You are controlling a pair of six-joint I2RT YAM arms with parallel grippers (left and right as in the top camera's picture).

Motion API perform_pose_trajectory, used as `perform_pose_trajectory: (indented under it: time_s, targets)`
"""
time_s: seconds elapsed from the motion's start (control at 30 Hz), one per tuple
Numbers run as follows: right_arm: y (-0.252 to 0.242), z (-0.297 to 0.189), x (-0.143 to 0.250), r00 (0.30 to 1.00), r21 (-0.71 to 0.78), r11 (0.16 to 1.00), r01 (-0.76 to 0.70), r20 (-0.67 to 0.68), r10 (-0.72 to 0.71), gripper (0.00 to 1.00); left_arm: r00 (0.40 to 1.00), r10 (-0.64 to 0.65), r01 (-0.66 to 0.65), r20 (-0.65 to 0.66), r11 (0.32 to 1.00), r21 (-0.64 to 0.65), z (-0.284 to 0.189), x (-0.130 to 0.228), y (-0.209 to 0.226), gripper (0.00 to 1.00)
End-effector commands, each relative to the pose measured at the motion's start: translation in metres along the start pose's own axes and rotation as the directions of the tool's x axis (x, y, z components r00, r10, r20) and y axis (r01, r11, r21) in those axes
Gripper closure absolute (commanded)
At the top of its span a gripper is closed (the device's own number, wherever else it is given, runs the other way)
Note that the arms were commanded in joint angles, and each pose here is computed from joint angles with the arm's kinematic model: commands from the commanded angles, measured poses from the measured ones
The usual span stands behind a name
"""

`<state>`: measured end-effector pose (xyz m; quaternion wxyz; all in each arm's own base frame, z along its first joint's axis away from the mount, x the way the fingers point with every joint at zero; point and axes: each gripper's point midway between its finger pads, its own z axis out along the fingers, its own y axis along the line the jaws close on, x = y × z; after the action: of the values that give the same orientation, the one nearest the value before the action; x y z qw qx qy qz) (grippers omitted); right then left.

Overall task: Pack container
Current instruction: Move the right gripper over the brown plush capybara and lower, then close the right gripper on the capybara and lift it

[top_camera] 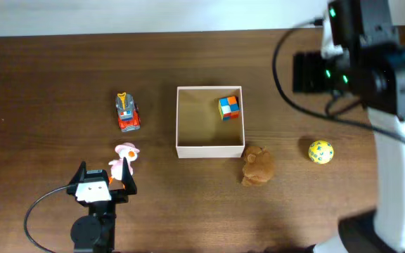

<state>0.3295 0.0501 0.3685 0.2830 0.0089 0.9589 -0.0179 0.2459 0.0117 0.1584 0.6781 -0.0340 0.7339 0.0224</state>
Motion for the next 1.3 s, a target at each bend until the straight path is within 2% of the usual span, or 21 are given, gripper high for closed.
perform_pose_trajectory:
  time_s: [0.0,0.23,0.4,0.6,0.83,1.1,1.27]
  targets:
    - [-0.021,0.026,0.034,0.990,0.089,0.995,-0.034,-0.136,0.046,0.20,1.000,0.014,-0.014,0.003,1.000,0.004,0.000,0.001,0.000,0.01]
    - [-0.013,0.099,0.100,0.921,0.077,0.997,-0.028,-0.385,0.056,0.17,1.000,0.014,-0.014,0.003,1.000,0.004,0.000,0.001,0.000,0.01]
    - [0.010,0.159,0.152,0.863,-0.014,0.998,-0.066,-0.503,0.050,0.15,1.000,0.014,-0.014,0.003,1.000,0.004,0.000,0.001,0.000,0.01]
    - [0.028,0.192,0.199,0.812,-0.095,0.988,-0.123,-0.582,0.045,0.14,1.000,0.014,-0.014,0.003,1.000,0.004,0.000,0.001,0.000,0.01]
    - [0.044,0.205,0.212,0.807,-0.175,0.969,-0.176,-0.590,0.040,0.13,1.000,0.014,-0.014,0.003,1.000,0.004,0.000,0.001,0.000,0.01]
    - [0.046,0.219,0.213,0.828,-0.190,0.966,-0.176,-0.559,0.041,0.13,1.000,0.014,-0.014,0.003,1.000,0.004,0.000,0.001,0.000,0.01]
    - [0.046,0.232,0.226,0.831,-0.190,0.965,-0.180,-0.554,0.046,0.10,1.000,0.014,-0.014,0.003,1.000,0.004,0.000,0.001,0.000,0.01]
